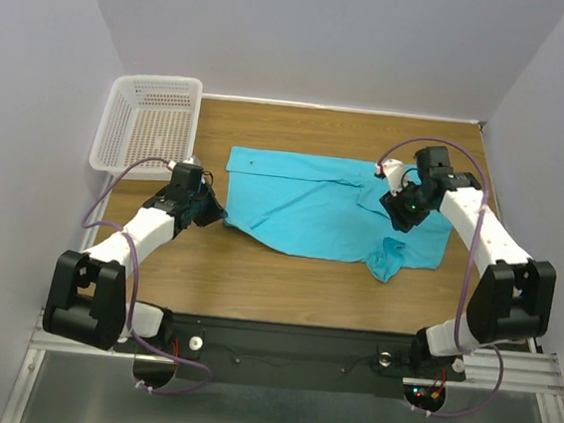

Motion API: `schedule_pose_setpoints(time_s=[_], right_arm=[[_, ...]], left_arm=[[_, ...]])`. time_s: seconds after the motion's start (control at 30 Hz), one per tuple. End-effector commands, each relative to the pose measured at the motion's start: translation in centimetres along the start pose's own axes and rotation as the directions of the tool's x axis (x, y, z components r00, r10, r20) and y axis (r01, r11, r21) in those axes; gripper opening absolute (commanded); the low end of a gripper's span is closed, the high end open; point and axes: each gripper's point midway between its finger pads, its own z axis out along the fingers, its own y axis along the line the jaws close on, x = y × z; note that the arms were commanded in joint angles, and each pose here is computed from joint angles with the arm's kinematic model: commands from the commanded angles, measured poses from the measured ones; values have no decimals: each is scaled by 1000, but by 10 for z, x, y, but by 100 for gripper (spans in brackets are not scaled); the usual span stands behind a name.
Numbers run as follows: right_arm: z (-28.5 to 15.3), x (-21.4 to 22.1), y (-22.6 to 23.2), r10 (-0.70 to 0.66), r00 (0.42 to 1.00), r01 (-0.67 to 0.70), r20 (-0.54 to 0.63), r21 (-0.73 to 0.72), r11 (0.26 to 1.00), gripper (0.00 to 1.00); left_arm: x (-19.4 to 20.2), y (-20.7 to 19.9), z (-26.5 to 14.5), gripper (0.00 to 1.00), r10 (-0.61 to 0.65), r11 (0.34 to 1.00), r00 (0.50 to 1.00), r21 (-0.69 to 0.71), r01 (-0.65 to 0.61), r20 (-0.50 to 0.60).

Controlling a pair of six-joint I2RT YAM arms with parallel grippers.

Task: Fold and stack the t-shirts
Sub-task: Fold the tshirt

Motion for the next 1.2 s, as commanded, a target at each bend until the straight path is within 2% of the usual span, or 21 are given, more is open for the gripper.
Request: schedule_pose_setpoints(time_s=[0.0,0.03,0.1,0.13,0.2,0.23,0.4,0.43,0.57,1.0,1.13,1.17], right_arm=[[-9,15,4,-45,998,46,52,-8,999,50],[-7,26,6,-113,992,115,51,-23,993,50],[-14,31,4,-168,979,173,119,-30,985,50],[-22,29,1,-273,950,276,153,2,961,52],[-24,42,-6,-325,930,327,173,15,945,53],[-23,46,-10,-415,894,417,169,29,909,54],[-7,54,-3,-534,808,558,251,-33,829,55],[-4,52,0,-578,768,610,277,-40,791,55],[6,44,17,-596,700,672,394,-81,736,55],[25,55,19,-569,724,661,390,-155,734,51],[27,55,18,-556,736,648,386,-168,743,36],[27,56,17,-561,737,650,378,-166,742,26]], left_arm=[[-12,-10,-1,0,17,999,999,42,-19,34],[-11,-10,-1,0,17,999,999,42,-18,32],[-11,-10,-1,0,17,999,999,42,-18,32],[-10,-9,-1,0,19,999,999,43,-20,29],[-9,-8,0,0,18,999,999,40,-19,28],[-8,-8,0,0,18,999,1000,41,-19,23],[-7,-6,1,0,17,999,1000,39,-18,21],[-6,-6,1,0,17,999,1000,39,-18,21],[-4,-4,1,0,16,999,1000,35,-17,18],[-3,-5,3,0,12,999,1000,46,-13,12],[-3,-5,2,0,12,999,1000,46,-13,14],[-3,-5,2,0,14,999,1000,46,-15,15]])
